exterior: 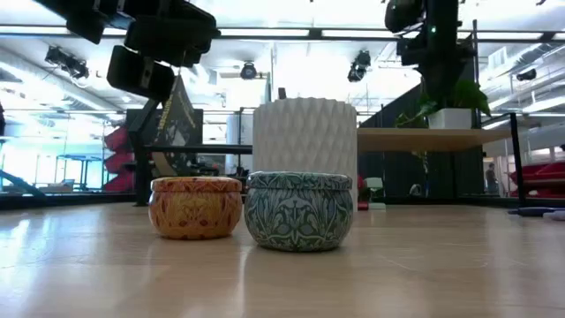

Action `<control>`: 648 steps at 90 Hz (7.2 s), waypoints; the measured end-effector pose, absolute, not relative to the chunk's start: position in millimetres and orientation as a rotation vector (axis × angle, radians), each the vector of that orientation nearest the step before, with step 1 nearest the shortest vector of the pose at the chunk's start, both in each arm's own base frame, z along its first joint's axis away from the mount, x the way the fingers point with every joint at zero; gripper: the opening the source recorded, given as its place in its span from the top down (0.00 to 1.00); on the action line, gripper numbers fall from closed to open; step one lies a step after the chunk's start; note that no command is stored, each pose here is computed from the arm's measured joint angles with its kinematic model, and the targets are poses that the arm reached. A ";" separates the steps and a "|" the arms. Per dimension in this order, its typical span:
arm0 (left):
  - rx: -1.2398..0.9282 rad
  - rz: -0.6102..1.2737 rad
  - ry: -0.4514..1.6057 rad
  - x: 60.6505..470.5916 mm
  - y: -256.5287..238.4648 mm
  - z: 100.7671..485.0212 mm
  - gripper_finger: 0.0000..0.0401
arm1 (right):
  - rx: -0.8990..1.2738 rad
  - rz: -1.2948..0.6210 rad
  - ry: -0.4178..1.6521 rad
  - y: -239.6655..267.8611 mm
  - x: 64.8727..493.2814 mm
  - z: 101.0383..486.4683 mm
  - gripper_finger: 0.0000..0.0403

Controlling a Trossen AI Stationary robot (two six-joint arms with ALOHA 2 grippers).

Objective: Stock shelves
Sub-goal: Remove the flower pot from the shelf, then remove the green stapler from under the shelf

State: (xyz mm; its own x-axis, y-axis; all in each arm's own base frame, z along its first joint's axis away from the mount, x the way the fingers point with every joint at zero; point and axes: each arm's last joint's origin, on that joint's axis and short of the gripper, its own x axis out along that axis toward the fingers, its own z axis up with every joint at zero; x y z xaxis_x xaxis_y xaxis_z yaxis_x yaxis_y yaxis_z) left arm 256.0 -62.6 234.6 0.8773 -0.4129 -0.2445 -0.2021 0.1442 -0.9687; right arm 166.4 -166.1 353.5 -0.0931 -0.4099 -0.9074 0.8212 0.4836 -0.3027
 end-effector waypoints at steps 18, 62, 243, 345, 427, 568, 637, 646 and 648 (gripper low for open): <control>-1.438 -0.163 0.523 256.0 -62.6 234.7 0.57 | 0.405 -1.096 1.288 -168.4 168.2 344.6 0.52; -1.439 -0.172 0.513 256.3 -62.6 235.8 0.57 | 0.223 -1.211 1.248 -160.7 179.9 348.2 0.52; -1.439 -0.188 0.500 256.6 -63.4 237.5 0.57 | 0.368 -1.235 1.282 -178.8 169.2 312.2 0.74; -1.434 -0.155 0.470 257.0 -62.3 237.2 0.57 | 0.445 -0.688 1.019 -51.3 201.6 406.7 1.00; -1.288 -0.400 0.342 252.4 -93.9 262.3 0.57 | 0.750 -0.405 1.138 177.9 166.2 341.3 1.00; -1.101 0.023 0.363 257.4 -103.5 365.8 0.65 | 0.958 -1.185 0.673 74.9 203.5 182.2 0.30; -1.180 -0.168 0.494 256.1 -110.0 367.8 0.65 | 0.780 -1.500 0.318 -1.1 268.4 119.9 0.35; -1.179 -0.167 0.492 256.2 -110.0 367.9 0.65 | 0.796 -1.508 0.306 -5.8 268.9 121.6 0.36; -1.179 -0.166 0.491 256.2 -109.9 367.9 0.65 | 0.794 -1.508 0.309 -6.3 268.6 122.3 0.36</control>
